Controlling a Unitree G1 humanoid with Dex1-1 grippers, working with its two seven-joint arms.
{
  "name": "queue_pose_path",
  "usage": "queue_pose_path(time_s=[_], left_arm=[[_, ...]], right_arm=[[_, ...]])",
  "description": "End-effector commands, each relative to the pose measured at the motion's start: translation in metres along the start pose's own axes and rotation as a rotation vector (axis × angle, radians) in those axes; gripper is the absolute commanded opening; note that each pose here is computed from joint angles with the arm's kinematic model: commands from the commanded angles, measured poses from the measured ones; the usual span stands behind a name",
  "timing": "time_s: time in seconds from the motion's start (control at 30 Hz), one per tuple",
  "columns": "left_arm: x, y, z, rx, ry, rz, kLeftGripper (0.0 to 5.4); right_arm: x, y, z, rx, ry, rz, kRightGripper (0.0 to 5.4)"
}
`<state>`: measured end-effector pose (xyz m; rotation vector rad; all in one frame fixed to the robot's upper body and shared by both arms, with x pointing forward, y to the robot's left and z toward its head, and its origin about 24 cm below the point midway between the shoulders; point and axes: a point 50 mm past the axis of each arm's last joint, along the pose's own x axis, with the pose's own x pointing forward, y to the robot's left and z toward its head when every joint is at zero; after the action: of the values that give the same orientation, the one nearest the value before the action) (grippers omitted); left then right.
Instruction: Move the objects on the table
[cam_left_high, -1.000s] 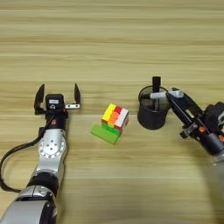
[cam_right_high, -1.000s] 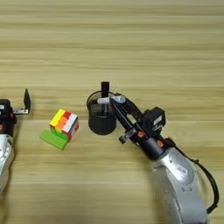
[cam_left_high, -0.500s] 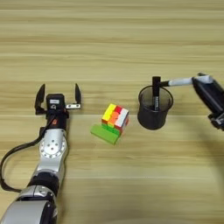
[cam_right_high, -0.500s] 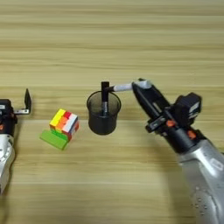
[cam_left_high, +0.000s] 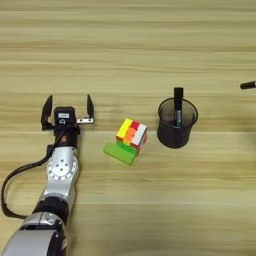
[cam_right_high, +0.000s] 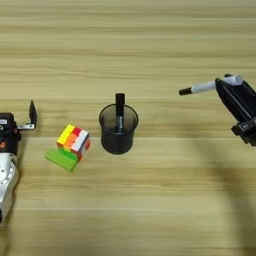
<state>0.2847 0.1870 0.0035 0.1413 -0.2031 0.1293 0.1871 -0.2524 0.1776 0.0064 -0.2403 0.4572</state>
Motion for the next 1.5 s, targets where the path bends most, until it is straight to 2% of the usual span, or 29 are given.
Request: queue_pose_path(time_s=[0.03, 0.1, 0.17, 0.3, 0.47, 0.57, 0.9, 1.27, 1.4, 1.5], left_arm=[[-0.002, -0.004, -0.002, 0.007, 0.020, -0.011, 5.40], [-0.002, -0.005, -0.001, 0.007, 0.020, -0.011, 5.40], [-0.002, -0.005, -0.001, 0.008, 0.019, -0.011, 5.40], [-0.002, -0.006, -0.001, 0.009, 0.018, -0.011, 5.40], [-0.002, -0.006, 0.000, 0.009, 0.018, -0.012, 5.40], [-0.002, -0.006, 0.000, 0.010, 0.019, -0.013, 5.40], [-0.001, -0.006, 0.000, 0.013, 0.021, -0.014, 5.40], [-0.002, -0.006, 0.000, 0.015, 0.023, -0.013, 5.40], [-0.002, -0.005, -0.001, 0.015, 0.023, -0.013, 5.40], [-0.002, -0.004, -0.001, 0.016, 0.024, -0.013, 5.40]], right_arm=[[-0.003, 0.000, 0.003, -0.017, 0.090, 0.023, 0.74], [-0.005, 0.000, 0.000, -0.013, 0.151, 0.038, 0.74], [-0.009, 0.000, -0.003, 0.022, 0.208, 0.044, 0.74], [-0.015, -0.003, -0.010, 0.135, 0.307, 0.035, 0.74], [-0.020, -0.003, -0.017, 0.236, 0.405, 0.046, 0.74], [-0.021, 0.000, -0.020, 0.283, 0.431, 0.067, 0.74], [-0.021, -0.005, -0.034, 0.330, 0.525, 0.053, 0.74], [-0.013, -0.014, -0.069, 0.400, 0.649, 0.037, 0.74], [-0.010, -0.017, -0.081, 0.391, 0.681, 0.020, 0.74], [-0.004, -0.018, -0.085, 0.355, 0.666, 0.000, 0.74]])
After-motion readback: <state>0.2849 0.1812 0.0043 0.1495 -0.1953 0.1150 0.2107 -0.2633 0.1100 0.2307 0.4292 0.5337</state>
